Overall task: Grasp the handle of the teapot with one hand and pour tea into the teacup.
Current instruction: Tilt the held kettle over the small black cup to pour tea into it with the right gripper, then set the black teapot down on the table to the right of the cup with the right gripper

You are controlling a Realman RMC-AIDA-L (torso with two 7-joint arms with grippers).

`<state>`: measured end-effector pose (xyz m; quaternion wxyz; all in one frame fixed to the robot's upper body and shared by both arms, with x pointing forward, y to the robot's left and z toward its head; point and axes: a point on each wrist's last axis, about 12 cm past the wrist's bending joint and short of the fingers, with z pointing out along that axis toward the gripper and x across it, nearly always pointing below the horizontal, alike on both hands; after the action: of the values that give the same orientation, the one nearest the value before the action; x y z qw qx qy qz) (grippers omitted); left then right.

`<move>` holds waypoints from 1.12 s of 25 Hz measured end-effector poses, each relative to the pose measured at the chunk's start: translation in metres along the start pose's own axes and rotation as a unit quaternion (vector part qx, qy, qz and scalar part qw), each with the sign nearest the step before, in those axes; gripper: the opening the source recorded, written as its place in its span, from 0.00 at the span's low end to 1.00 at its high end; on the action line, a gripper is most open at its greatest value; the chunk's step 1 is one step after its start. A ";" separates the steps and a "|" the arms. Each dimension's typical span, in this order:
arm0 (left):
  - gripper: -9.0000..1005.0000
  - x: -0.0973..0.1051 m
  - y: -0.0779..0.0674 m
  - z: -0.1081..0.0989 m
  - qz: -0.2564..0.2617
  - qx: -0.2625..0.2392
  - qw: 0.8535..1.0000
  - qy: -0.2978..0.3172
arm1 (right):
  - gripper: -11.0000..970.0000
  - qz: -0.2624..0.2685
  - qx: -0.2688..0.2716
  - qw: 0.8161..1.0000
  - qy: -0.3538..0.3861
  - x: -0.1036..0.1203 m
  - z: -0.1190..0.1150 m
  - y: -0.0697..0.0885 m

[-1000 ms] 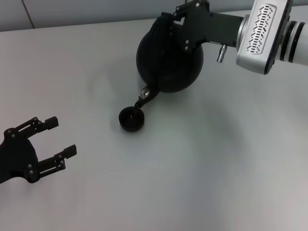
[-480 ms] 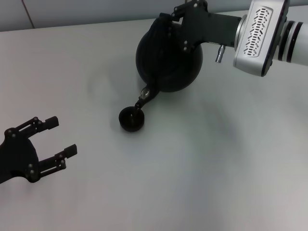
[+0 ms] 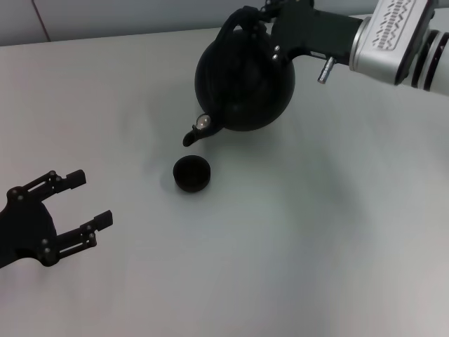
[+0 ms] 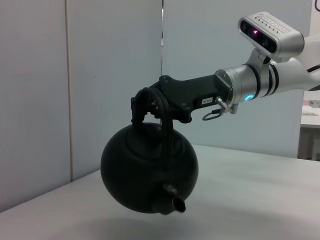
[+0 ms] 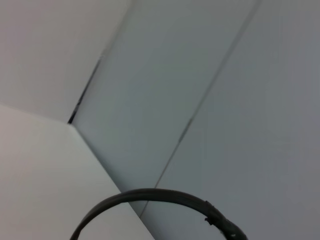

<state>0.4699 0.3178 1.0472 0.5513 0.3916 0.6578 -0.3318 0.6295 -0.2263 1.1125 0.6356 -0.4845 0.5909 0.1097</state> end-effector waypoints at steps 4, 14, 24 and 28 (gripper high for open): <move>0.78 0.000 0.000 0.000 -0.001 -0.001 1.000 -0.001 | 0.09 0.079 0.023 0.997 0.005 0.009 -0.008 0.002; 0.78 -0.001 0.001 0.000 -0.003 -0.002 1.000 -0.003 | 0.10 0.184 0.088 0.979 0.013 0.032 -0.035 0.006; 0.78 -0.002 0.002 0.001 -0.001 -0.001 1.000 -0.003 | 0.11 0.251 0.124 0.960 0.021 0.048 -0.052 0.015; 0.78 -0.002 0.002 0.001 -0.001 -0.001 1.000 -0.003 | 0.11 0.263 0.128 0.956 0.025 0.053 -0.056 0.020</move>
<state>0.4727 0.3176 1.0492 0.5535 0.3893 0.6566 -0.3330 0.5941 -0.2810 1.0673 0.6265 -0.2292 0.7219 0.1839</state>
